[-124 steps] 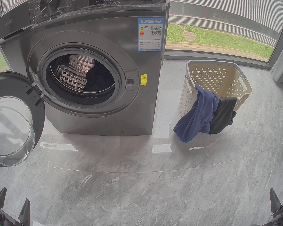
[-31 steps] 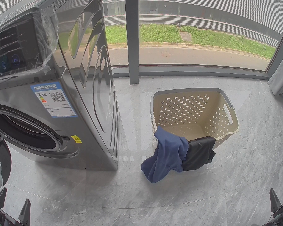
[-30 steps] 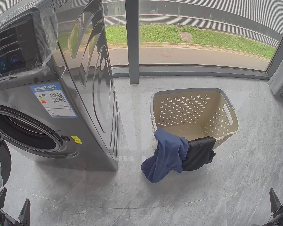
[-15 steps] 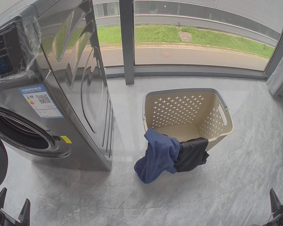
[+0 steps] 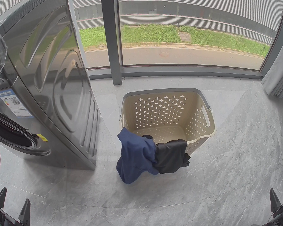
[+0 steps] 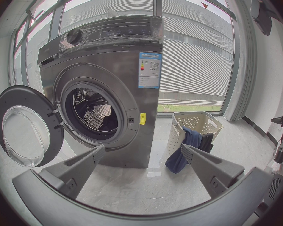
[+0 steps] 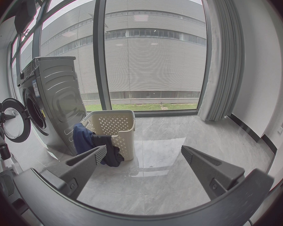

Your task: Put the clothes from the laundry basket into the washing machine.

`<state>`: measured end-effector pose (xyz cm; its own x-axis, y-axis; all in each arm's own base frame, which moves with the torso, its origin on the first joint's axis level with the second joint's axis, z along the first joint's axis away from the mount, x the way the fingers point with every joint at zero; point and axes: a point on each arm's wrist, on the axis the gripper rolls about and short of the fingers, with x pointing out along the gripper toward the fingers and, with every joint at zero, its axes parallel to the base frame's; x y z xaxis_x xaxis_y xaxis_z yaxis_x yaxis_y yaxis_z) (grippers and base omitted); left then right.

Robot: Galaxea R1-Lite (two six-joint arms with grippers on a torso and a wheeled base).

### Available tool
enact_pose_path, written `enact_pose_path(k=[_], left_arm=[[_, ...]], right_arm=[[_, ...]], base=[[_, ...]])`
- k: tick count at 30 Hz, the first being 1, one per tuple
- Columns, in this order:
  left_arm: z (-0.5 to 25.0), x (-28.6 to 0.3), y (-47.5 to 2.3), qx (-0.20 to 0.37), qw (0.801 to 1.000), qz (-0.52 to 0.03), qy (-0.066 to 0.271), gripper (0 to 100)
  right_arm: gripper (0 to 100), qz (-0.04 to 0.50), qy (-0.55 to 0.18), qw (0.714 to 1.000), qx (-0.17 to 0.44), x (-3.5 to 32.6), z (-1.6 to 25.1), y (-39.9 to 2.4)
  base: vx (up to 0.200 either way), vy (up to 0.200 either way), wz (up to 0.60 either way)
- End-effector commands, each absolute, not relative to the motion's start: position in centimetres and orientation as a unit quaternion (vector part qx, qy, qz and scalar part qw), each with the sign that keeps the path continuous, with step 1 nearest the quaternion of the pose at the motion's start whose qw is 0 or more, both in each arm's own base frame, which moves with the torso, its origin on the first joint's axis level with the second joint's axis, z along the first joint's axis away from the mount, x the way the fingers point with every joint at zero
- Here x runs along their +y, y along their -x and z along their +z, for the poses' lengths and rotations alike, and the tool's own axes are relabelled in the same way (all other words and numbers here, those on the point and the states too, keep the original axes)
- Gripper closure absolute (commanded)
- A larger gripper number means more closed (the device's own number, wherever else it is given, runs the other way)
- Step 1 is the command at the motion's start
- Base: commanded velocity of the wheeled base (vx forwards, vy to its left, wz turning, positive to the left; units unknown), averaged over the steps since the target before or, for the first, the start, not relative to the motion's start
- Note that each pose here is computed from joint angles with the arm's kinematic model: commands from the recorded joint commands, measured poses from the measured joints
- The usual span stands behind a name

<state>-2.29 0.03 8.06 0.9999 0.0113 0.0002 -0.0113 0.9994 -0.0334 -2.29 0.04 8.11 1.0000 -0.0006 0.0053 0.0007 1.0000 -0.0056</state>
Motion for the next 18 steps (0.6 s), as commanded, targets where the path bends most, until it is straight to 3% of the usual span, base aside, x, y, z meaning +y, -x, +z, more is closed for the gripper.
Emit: enact_pose_path(k=[1, 9, 18], left_arm=[[7.59, 0.03, 2.25, 0.003, 1.0, 0.006, 0.017, 0], [7.59, 0.03, 2.25, 0.003, 1.0, 0.006, 0.017, 0], [7.59, 0.03, 2.25, 0.003, 1.0, 0.006, 0.017, 0]], right_arm=[[0, 0.0, 0.003, 1.0, -0.001, 0.04, 7.6, 2.26], [0, 0.0, 0.003, 1.0, 0.0, 0.04, 7.61, 2.24], [0, -0.001, 0.003, 1.0, 0.0, 0.04, 7.61, 2.24]], base=[[0.0, -0.2, 0.0], [0.0, -0.2, 0.0], [0.0, 0.0, 0.0]])
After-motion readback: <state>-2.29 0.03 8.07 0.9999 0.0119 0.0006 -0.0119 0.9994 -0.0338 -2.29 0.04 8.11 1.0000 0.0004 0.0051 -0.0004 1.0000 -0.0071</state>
